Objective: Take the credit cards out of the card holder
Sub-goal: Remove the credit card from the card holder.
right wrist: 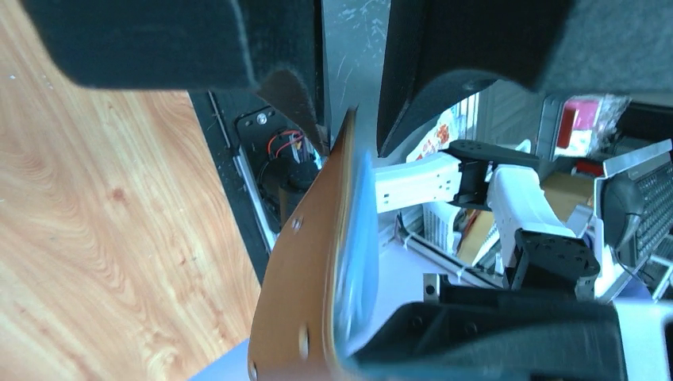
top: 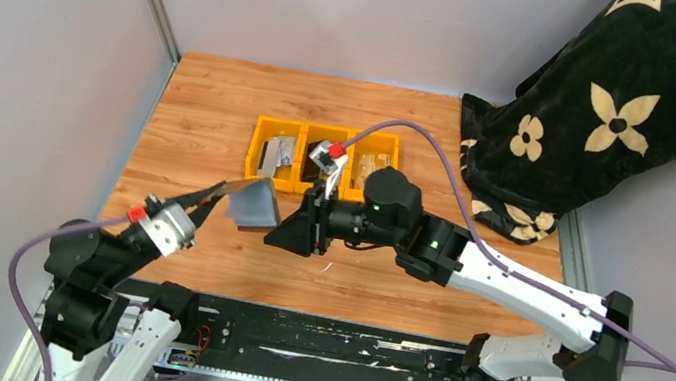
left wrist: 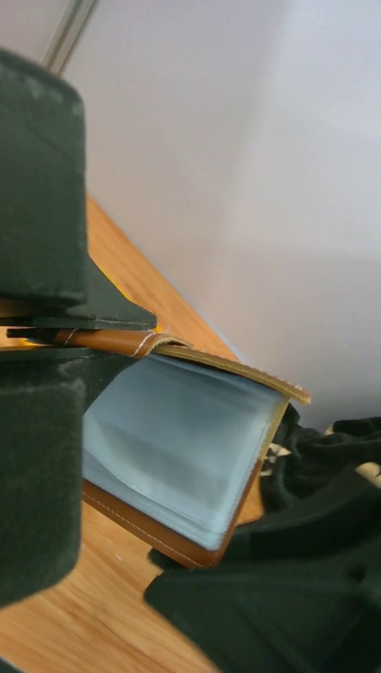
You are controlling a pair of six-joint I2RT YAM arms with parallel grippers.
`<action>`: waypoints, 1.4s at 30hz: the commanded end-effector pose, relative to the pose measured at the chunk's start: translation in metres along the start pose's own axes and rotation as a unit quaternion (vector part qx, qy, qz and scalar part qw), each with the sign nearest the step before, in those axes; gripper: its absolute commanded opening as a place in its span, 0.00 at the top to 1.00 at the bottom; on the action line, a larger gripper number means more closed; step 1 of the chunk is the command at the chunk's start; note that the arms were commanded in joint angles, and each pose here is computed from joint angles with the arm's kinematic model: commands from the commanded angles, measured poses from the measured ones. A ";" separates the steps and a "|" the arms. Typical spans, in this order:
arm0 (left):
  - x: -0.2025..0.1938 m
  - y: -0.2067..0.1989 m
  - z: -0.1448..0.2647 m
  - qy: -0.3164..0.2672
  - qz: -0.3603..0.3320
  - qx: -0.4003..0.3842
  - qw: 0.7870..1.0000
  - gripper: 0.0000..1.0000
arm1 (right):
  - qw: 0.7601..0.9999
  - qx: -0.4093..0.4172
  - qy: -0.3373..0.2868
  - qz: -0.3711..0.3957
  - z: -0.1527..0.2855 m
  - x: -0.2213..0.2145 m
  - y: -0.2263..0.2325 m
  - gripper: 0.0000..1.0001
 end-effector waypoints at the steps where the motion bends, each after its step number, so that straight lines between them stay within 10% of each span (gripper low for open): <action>1: 0.035 0.020 -0.014 -0.042 0.181 0.083 0.979 1.00 | 0.991 0.033 -0.126 0.036 0.023 0.019 0.012 0.67; 11: 0.070 0.006 -0.024 -0.091 0.335 -0.050 0.936 1.00 | 0.965 0.012 -0.236 0.112 0.054 0.017 0.008 0.64; 22: 0.103 0.009 -0.021 -0.115 0.340 -0.124 0.925 1.00 | 0.956 -0.020 -0.252 0.148 0.073 -0.001 -0.005 0.25; 36: 0.101 0.006 -0.021 -0.098 0.368 -0.134 0.915 1.00 | 0.911 0.153 -0.244 0.294 0.069 0.003 0.045 0.23; 42: 0.100 0.005 -0.021 -0.095 0.370 -0.132 0.915 1.00 | 0.908 0.132 -0.270 0.293 0.071 0.013 0.047 0.43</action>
Point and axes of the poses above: each gripper's point midway between its finger pads, its own z axis back along the fingers, its own y axis along the line the jaws close on, x = y × z, the point moved 10 cm from there along z, back along the fingers, and after that the axes turned 2 degrees about z, right-handed, at the moved point
